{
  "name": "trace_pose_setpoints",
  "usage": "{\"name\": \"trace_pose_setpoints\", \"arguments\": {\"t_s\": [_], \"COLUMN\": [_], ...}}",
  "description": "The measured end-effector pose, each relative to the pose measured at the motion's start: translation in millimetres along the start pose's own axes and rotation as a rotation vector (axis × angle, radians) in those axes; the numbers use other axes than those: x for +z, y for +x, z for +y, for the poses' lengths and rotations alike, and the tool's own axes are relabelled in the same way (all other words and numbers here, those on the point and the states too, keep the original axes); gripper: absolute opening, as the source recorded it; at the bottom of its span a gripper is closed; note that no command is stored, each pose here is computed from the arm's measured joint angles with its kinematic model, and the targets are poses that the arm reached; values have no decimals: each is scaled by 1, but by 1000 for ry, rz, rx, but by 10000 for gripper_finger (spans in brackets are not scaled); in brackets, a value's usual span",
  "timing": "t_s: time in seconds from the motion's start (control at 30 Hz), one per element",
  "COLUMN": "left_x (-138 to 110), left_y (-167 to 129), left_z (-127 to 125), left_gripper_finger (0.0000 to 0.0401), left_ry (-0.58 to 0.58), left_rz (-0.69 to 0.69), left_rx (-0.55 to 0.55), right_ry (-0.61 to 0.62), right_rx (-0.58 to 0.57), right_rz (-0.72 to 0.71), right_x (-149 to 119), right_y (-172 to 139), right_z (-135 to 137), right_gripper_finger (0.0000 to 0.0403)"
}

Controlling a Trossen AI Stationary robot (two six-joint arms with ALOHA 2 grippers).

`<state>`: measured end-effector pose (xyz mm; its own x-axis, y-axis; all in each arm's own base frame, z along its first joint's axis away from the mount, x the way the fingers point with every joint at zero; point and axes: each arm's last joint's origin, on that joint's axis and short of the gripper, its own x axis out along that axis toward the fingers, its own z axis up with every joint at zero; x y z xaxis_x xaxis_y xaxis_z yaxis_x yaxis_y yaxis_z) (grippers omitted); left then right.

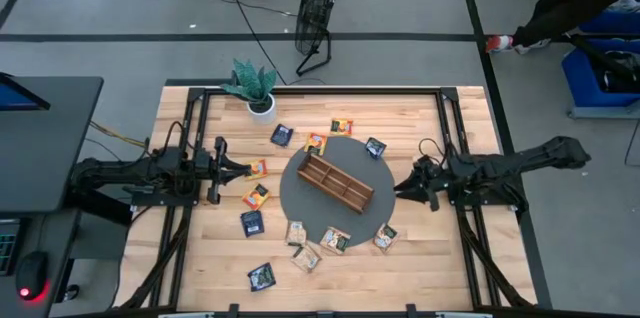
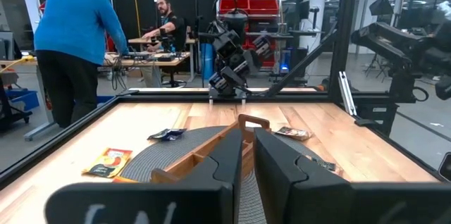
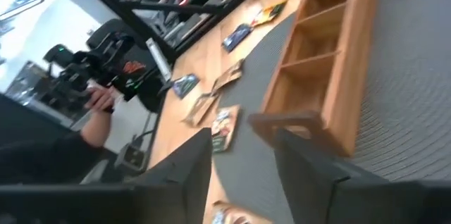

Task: Pick & Place Tea
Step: Put the brown tea bag into the right section of the wooden organizer

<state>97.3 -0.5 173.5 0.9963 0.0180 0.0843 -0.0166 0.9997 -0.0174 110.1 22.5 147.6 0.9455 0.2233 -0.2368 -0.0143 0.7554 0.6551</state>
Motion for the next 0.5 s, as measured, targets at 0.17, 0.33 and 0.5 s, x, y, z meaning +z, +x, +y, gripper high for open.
{"name": "trace_pose_setpoints", "arguments": {"t_s": [0.17, 0.33, 0.5], "left_x": [0, 0, 0], "left_y": [0, 0, 0], "left_z": [0, 0, 0], "left_gripper_finger": [41, 41, 41], "left_ry": [0, 0, 1], "left_rz": [1, 0, -1], "left_rx": [1, 0, 1], "right_ry": [-22, -102, -176], "right_rx": [73, 42, -112], "right_rz": [-27, -43, 87], "right_x": [3, 21, 28], "right_y": [2, 4, 15], "right_z": [12, 36, 53], "right_gripper_finger": [173, 171, 171]}}
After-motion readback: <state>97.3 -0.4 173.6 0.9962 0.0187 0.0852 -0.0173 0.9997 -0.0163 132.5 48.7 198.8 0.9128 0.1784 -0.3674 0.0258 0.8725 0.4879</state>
